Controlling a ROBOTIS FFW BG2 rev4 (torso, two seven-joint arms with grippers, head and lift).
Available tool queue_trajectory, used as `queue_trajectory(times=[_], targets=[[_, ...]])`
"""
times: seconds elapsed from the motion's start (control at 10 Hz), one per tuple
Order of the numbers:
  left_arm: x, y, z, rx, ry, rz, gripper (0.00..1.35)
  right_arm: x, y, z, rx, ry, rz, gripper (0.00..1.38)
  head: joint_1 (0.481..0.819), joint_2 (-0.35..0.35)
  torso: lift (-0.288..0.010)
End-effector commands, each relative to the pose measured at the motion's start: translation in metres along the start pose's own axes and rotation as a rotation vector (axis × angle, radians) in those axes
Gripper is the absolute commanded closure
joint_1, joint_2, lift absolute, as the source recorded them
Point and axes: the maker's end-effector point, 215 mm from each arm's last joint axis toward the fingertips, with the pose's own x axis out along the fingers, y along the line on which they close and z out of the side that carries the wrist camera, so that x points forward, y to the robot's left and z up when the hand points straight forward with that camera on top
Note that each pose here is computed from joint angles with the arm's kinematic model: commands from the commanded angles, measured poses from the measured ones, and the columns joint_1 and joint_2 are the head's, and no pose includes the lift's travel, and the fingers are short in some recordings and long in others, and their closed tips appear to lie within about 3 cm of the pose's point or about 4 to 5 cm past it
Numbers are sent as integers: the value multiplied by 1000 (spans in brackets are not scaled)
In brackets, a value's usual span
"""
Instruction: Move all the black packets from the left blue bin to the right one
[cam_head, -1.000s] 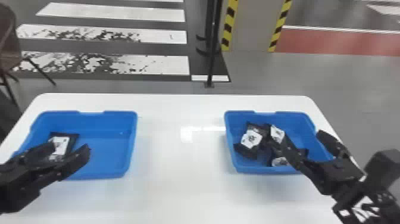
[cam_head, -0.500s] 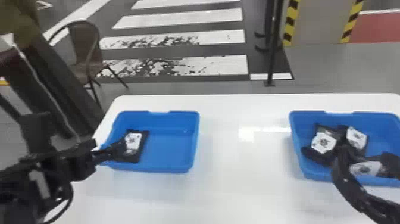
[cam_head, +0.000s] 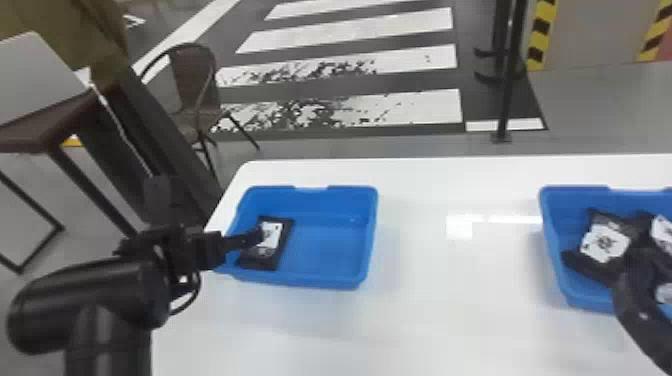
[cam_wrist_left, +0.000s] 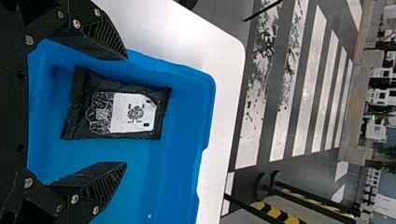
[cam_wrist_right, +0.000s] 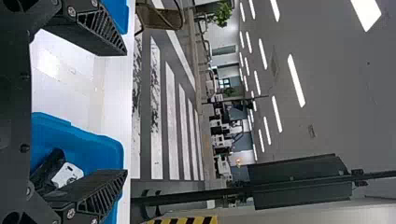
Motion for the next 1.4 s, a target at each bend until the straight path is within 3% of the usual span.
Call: queue_trajectory(times=[0.0,0.6,0.7,0.9,1.0,1.2,1.3], targets=[[26,-6,-2,-9,52,-16,259,3,2,-1,9,-4,7,128,695,289,-140],[74,-9,-36,-61,235,-15,265,10,4,-12,46,0,23,128,695,272,-140],[77,-10,-42,-69,267,-14,343,11,5,-14,55,1,25,130,695,268,-140],[80,-24,-46,-32,293,-41,952,11,5,-16,62,4,27,130,695,266,-140],[82,-25,-45,-23,273,-50,1138,10,6,-20,76,10,27,133,695,258,-140],[80,-32,-48,7,265,-68,1205,8,6,-22,87,14,28,136,695,249,-140],[69,-41,-41,26,222,-88,1205,8,7,-19,85,9,31,137,695,244,-140]])
